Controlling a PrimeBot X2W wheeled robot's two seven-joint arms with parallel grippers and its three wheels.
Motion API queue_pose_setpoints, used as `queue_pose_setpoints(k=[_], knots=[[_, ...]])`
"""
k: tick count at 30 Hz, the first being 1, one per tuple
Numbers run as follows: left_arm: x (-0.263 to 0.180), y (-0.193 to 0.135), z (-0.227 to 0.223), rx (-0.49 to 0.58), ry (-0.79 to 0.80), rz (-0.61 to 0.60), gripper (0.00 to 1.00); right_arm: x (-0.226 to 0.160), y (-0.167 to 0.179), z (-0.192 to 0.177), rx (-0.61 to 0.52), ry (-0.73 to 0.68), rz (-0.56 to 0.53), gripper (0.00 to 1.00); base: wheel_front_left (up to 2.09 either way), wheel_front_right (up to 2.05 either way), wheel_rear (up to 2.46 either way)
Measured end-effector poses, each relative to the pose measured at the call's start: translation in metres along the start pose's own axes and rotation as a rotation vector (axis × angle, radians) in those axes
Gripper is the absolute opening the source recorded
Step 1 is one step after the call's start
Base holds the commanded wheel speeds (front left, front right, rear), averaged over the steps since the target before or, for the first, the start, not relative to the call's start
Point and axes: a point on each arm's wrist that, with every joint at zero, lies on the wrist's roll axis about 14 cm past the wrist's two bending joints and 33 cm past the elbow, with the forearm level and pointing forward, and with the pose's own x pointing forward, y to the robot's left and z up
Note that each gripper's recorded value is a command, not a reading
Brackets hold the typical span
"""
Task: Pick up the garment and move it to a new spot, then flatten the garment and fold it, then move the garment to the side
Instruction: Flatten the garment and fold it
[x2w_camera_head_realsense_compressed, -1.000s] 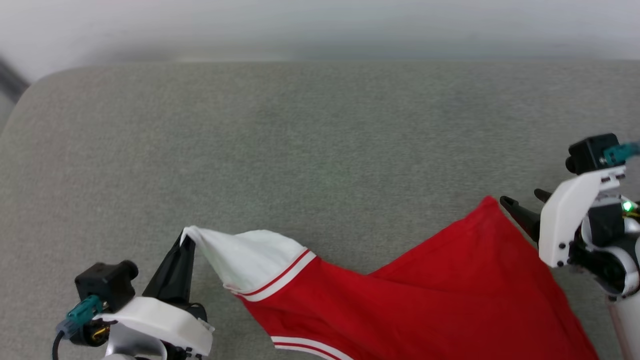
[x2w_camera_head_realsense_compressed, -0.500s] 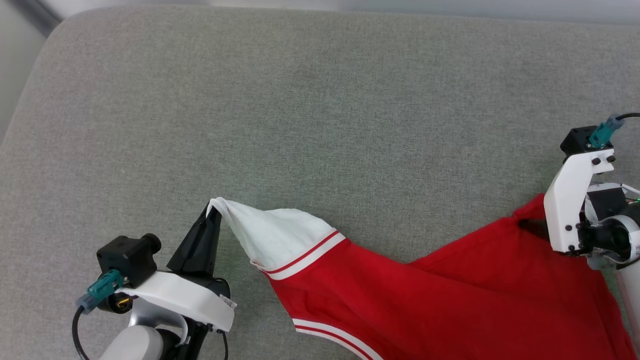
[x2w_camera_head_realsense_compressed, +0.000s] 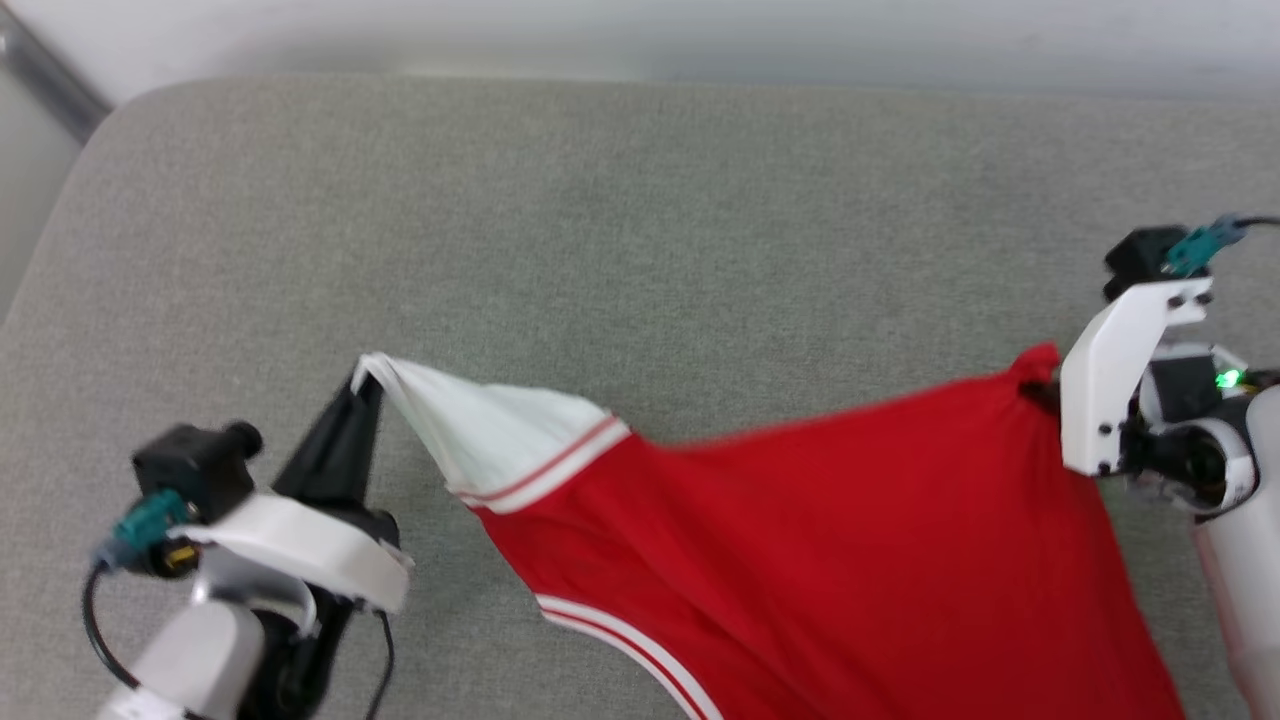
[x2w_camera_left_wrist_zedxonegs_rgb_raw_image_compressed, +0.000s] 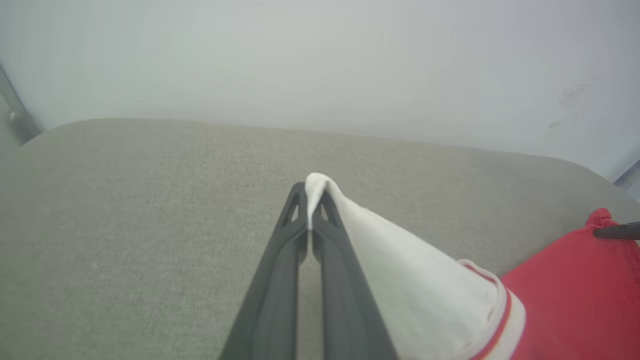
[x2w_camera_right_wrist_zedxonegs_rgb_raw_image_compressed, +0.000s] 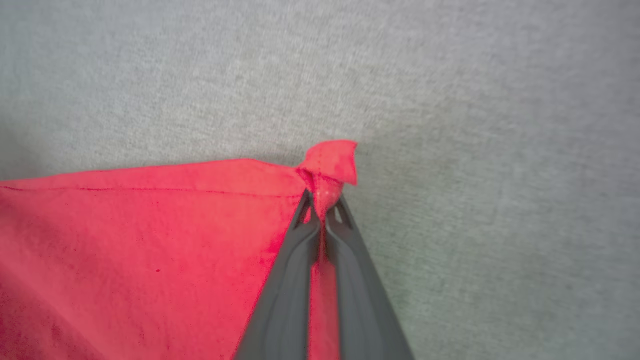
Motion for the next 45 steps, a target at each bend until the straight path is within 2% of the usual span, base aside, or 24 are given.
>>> queue_pose_setpoints(k=[6, 14, 23, 29, 33, 37, 41, 45], knots=[[0.027, -0.003, 0.066, 0.062, -0.149, -0.045, 0.0, -0.051, -0.015, 0.072, -0.026, -0.337, -0.086, 0.0, 0.0, 0.0, 0.0], [0.079, -0.03, 0.153, 0.054, -0.317, -0.125, 0.0, -0.128, -0.035, 0.157, -0.021, -0.727, -0.197, 0.0, 0.0, 0.0, 0.0], [0.138, -0.041, 0.252, 0.119, -0.499, -0.135, 0.0, -0.198, -0.039, 0.249, -0.064, -1.059, -0.273, 0.0, 0.0, 0.0, 0.0], [0.172, -0.033, 0.302, 0.143, -0.596, -0.108, 0.0, -0.226, -0.043, 0.3, -0.084, -1.221, -0.303, 0.0, 0.0, 0.0, 0.0], [0.198, -0.026, 0.316, 0.152, -0.628, -0.097, 0.0, -0.23, -0.049, 0.329, -0.101, -1.286, -0.327, 0.0, 0.0, 0.0, 0.0], [0.231, -0.009, 0.308, 0.139, -0.619, -0.07, 0.0, -0.214, -0.056, 0.351, -0.106, -1.314, -0.332, 0.0, 0.0, 0.0, 0.0], [0.267, 0.009, 0.268, 0.123, -0.555, -0.044, 0.0, -0.167, -0.067, 0.358, -0.106, -1.261, -0.332, 0.0, 0.0, 0.0, 0.0], [0.296, 0.028, 0.212, 0.099, -0.458, -0.015, 0.0, -0.107, -0.077, 0.349, -0.108, -1.172, -0.326, 0.0, 0.0, 0.0, 0.0]])
